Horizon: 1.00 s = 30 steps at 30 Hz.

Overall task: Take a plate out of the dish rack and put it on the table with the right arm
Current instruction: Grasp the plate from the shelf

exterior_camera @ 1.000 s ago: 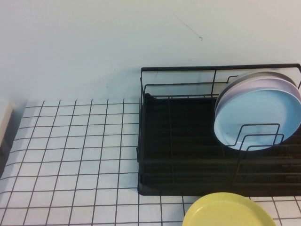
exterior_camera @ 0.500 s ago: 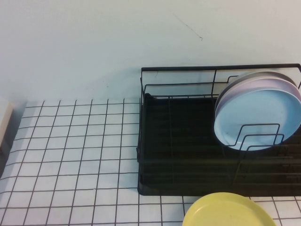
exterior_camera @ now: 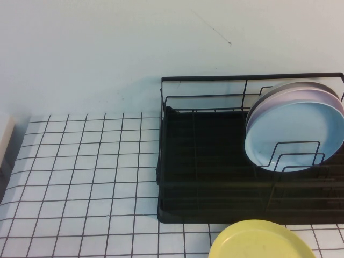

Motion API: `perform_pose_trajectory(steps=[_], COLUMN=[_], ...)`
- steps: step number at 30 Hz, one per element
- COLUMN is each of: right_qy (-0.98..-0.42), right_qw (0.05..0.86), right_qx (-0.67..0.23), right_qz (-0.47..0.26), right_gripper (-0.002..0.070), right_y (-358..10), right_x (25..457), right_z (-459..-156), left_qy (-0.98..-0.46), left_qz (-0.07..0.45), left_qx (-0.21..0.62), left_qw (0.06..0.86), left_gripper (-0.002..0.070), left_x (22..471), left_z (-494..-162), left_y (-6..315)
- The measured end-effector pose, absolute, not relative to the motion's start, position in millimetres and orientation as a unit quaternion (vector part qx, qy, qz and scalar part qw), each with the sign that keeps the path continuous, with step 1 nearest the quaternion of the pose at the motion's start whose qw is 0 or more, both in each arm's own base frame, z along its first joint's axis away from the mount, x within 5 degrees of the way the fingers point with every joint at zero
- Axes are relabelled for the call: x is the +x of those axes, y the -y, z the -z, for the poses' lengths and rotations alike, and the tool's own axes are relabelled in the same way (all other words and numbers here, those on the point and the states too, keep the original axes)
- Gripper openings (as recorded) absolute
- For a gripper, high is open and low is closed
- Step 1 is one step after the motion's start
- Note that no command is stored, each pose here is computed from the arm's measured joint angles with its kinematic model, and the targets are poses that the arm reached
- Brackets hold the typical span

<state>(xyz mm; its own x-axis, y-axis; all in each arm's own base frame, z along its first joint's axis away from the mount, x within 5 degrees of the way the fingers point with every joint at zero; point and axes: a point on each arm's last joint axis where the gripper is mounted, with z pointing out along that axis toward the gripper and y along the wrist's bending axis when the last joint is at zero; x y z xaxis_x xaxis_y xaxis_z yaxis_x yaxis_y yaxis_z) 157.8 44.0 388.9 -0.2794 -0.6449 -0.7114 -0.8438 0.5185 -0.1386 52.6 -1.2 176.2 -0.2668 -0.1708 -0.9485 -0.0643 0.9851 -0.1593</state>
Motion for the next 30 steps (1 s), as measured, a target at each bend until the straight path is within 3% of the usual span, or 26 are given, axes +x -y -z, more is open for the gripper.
perform_pose_trajectory(steps=[3, 7, 11, 19, 30], right_qy=[-0.774, -0.751, -0.753, -0.751, -0.748], right_qw=[0.362, 0.358, 0.372, 0.347, 0.351], right_qx=[-0.504, -0.544, -0.538, -0.558, -0.562], right_qz=[-0.127, -0.11, -0.077, -0.061, -0.03], right_gripper=[0.0112, 0.0368, 0.0475, 0.0444, 0.0419], right_y=[-42, -39, -34, -27, -21], right_x=[185, 220, 257, 308, 354], right_z=[-391, -380, -365, -325, -302], left_qy=[-0.795, -0.795, -0.795, -0.795, -0.795], left_qz=[0.044, 0.044, 0.044, 0.044, 0.044], left_qx=[-0.074, -0.074, -0.074, -0.074, -0.074], left_qw=[0.601, 0.601, 0.601, 0.601, 0.601], left_gripper=[-0.0003, -0.0003, -0.0003, -0.0003, -0.0003], left_x=[53, 53, 53, 53, 53], left_z=[-176, -176, -176, -176, -176], left_y=[1, 1, 1, 1, 1])
